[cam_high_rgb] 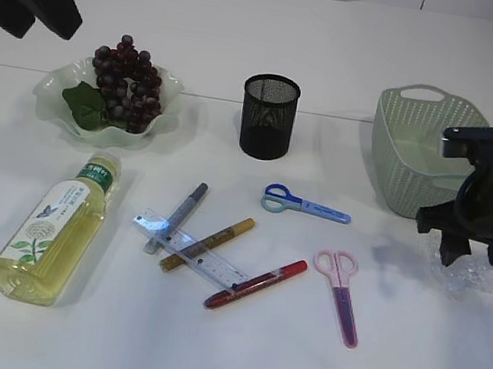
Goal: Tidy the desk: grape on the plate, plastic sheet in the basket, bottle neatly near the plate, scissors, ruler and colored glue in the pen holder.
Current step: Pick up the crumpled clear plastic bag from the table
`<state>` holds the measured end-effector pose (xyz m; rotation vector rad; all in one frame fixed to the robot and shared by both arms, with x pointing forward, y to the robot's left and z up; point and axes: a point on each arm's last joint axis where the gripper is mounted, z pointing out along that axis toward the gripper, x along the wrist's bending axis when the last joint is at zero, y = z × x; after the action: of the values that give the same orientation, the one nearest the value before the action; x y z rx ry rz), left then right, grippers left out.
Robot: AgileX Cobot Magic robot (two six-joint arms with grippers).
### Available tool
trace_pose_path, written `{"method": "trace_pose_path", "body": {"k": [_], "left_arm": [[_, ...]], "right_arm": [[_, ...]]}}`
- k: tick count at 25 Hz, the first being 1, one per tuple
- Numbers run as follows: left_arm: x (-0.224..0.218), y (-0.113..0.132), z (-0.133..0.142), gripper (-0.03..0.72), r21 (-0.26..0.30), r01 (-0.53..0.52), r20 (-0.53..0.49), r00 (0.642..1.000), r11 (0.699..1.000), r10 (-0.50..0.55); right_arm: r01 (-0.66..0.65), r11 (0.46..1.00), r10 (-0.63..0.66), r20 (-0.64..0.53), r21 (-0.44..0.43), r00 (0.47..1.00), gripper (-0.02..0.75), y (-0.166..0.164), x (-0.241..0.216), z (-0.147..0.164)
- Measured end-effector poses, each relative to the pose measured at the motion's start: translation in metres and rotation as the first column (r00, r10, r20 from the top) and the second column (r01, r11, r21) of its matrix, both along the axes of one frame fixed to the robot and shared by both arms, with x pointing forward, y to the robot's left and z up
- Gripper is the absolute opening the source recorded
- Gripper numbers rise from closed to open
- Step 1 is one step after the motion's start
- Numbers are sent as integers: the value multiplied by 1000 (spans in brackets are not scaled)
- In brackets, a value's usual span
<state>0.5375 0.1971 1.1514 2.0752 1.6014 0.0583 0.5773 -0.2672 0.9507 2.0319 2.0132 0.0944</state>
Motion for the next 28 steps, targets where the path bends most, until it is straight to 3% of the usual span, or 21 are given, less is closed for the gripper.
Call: {"method": "trace_pose_path", "body": {"k": [12,28], "left_arm": [[0,0,0,413,-2,0,-1,1000,1000,0],[0,0,0,412,-2,0,-1,1000,1000,0]], "right_arm": [[-64,997,65,31,-39,997,458,-1,10,-11],[-81,995,80,-19,-53,997,458,-1,14,-34]]}}
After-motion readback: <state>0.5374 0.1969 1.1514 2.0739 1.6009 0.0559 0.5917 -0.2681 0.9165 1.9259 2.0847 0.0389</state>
